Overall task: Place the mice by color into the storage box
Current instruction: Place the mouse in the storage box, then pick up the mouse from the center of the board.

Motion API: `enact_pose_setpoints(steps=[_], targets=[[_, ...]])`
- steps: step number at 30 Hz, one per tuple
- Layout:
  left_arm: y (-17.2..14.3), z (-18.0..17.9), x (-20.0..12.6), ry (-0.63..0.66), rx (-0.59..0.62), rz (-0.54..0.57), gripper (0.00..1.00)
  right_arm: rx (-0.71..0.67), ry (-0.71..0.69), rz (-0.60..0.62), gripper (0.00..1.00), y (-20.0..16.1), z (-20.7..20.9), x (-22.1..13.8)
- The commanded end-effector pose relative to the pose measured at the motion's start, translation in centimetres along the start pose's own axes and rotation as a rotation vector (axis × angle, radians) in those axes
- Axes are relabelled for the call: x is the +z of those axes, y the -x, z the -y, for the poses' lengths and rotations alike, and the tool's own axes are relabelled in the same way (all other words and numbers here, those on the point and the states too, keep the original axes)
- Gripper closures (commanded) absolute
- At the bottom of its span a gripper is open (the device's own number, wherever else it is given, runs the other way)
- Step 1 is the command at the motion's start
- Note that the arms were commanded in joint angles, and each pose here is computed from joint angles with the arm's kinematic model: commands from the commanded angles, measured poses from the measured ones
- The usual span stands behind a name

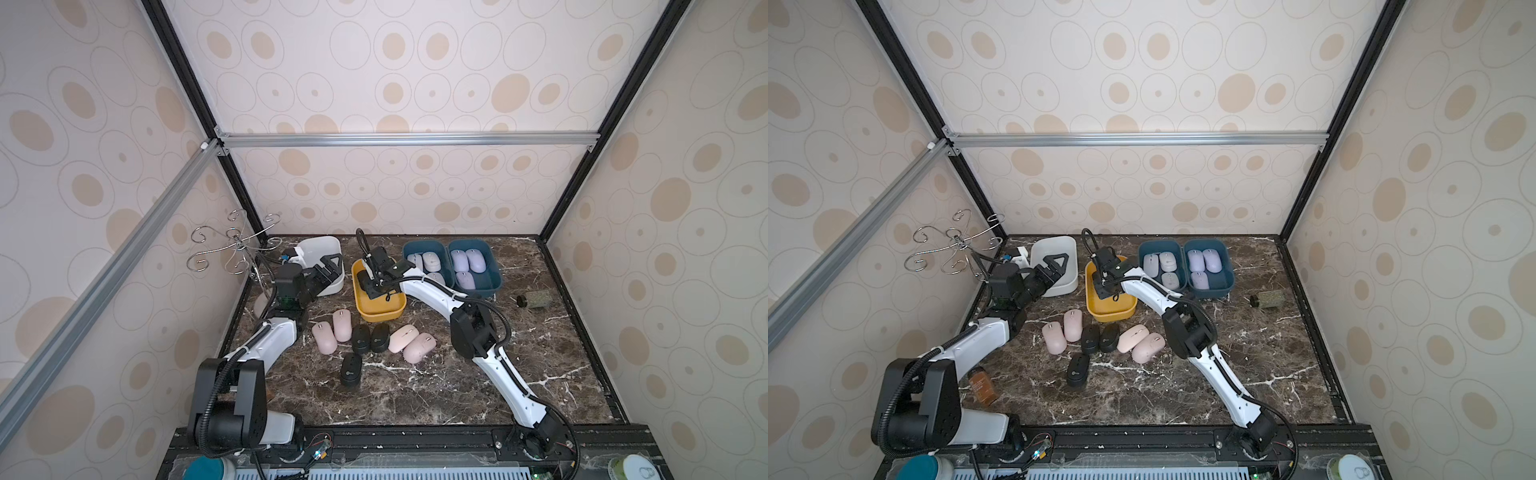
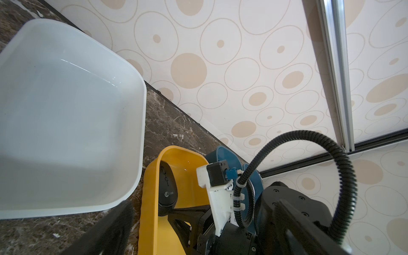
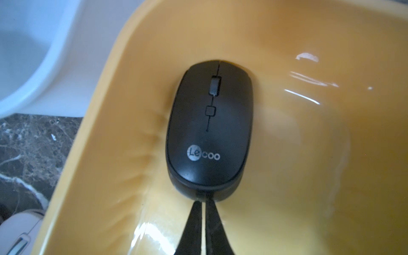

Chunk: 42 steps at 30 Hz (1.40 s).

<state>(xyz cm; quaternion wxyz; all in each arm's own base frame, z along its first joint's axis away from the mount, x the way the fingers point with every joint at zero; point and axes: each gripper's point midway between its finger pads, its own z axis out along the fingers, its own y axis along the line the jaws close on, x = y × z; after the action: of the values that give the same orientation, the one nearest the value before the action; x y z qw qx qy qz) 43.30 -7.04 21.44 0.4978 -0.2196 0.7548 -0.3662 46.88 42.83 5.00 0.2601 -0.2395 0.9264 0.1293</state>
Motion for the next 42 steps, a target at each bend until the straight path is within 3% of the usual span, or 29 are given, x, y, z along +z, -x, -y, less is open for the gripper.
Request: enact_pose_setpoints(steps=[1,12,16,19,22,24,29,35,42], targets=[[0.6,0.7,0.2,-0.028,0.001,0.014,0.00,-0.010,0.043,0.012,0.91,0.5,-0.6,-0.5],[0.7,0.9,0.3,-0.030,0.014,0.012,0.00,-0.005,0.131,0.033,0.91,1.6,-2.2,-1.9],[1.3,1.6,0.1,-0.038,0.067,0.021,0.00,0.015,0.157,0.111,0.91,4.0,-2.9,-6.9],[2.2,2.8,-0.4,-0.046,0.158,0.040,0.00,0.036,0.171,0.130,0.88,3.9,-3.1,-10.9],[3.5,3.8,-2.0,-0.050,0.234,0.122,0.00,0.069,0.170,0.163,0.80,2.5,-2.6,-14.8],[3.5,3.6,-2.6,-0.007,0.239,0.118,0.03,0.074,0.172,0.188,0.67,1.0,-2.1,-17.4],[-1.9,0.2,-5.3,0.179,0.256,-0.047,0.12,0.079,0.081,0.252,0.45,-4.2,1.2,-21.8],[-10.1,-4.1,-9.8,0.406,0.365,-0.269,0.08,0.071,0.030,0.228,0.34,-9.6,3.3,-22.0],[-17.4,-7.2,-12.7,0.482,0.382,-0.426,0.00,0.059,-0.011,0.208,0.16,-11.6,4.3,-21.2]])
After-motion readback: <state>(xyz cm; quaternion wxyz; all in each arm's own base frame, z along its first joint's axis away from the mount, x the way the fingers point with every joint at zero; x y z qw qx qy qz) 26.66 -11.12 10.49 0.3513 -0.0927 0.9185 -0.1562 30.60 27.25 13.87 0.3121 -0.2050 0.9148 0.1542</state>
